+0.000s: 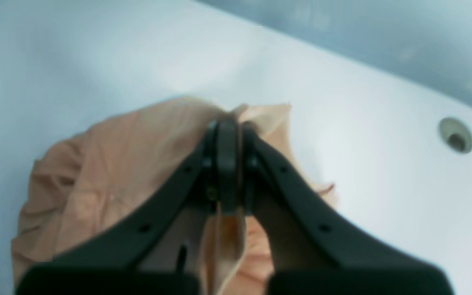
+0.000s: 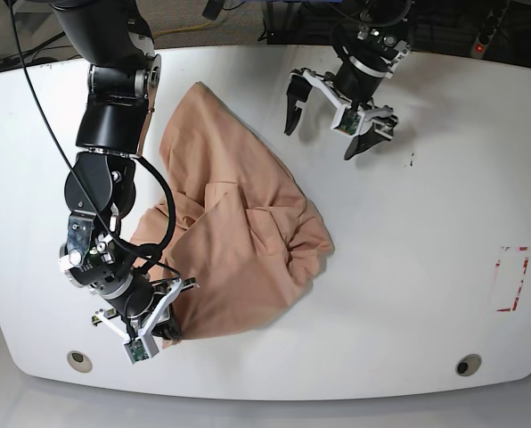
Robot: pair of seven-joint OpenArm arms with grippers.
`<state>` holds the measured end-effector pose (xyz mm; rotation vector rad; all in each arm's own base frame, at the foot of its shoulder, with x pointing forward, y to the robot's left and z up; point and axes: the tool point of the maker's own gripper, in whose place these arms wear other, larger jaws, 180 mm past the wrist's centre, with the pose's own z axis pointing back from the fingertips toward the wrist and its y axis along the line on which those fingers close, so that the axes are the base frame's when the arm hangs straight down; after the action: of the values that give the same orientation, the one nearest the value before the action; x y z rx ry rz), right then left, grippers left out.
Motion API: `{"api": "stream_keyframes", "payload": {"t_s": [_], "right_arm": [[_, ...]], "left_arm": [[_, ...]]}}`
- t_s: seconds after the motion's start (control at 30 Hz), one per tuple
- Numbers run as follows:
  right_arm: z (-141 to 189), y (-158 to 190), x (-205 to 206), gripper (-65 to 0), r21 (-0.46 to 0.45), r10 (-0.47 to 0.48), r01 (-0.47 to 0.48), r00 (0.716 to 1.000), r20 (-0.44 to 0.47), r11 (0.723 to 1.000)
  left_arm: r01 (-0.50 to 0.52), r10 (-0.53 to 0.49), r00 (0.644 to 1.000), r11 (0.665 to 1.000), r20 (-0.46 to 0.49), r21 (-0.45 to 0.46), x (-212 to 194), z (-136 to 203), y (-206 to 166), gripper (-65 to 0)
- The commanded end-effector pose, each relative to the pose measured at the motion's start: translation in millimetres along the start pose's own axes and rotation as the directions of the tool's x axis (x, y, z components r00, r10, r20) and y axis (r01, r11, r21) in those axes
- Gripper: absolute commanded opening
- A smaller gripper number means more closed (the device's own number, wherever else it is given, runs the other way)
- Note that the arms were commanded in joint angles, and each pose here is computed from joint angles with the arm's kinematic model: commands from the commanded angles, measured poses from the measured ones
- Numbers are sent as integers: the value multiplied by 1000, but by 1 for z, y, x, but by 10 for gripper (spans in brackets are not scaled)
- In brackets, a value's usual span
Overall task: Fold the T-shirt properly
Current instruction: 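Reach the left gripper to the shirt's opposite end and grasp it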
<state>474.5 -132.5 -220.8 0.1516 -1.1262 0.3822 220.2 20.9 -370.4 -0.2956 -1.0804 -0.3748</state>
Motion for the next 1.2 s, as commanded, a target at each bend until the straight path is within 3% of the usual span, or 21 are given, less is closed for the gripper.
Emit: {"api": "stream_keyframes", "payload": {"t_s": [0.0, 0.5, 0.73, 0.97, 1.07, 1.17], "right_arm": [[9, -13, 35, -650, -27, 34, -32, 995, 89, 999], [11, -20, 36, -650, -41, 38, -35, 996, 87, 999], [14, -27, 34, -650, -56, 48, -44, 996, 80, 997], [15, -28, 35, -650, -60, 50, -45, 995, 81, 997], [15, -28, 32, -650, -59, 49, -44, 996, 77, 997], [15, -28, 31, -650, -58, 48, -43, 996, 74, 997]], "left_arm": [[12, -12, 1000, 1000, 19, -28, 12, -10, -7, 0], [107, -111, 994, 969, -5, -221, 9, -60, -73, 0], [150, -183, 977, 955, -108, -256, -26, -74, -76, -13], [168, -212, 962, 957, -174, -236, -42, -86, -60, -174], [169, -210, 959, 963, -193, -209, -43, -88, -47, -326], [140, -169, 951, 982, -259, -125, -49, -89, -14, -553]]}}
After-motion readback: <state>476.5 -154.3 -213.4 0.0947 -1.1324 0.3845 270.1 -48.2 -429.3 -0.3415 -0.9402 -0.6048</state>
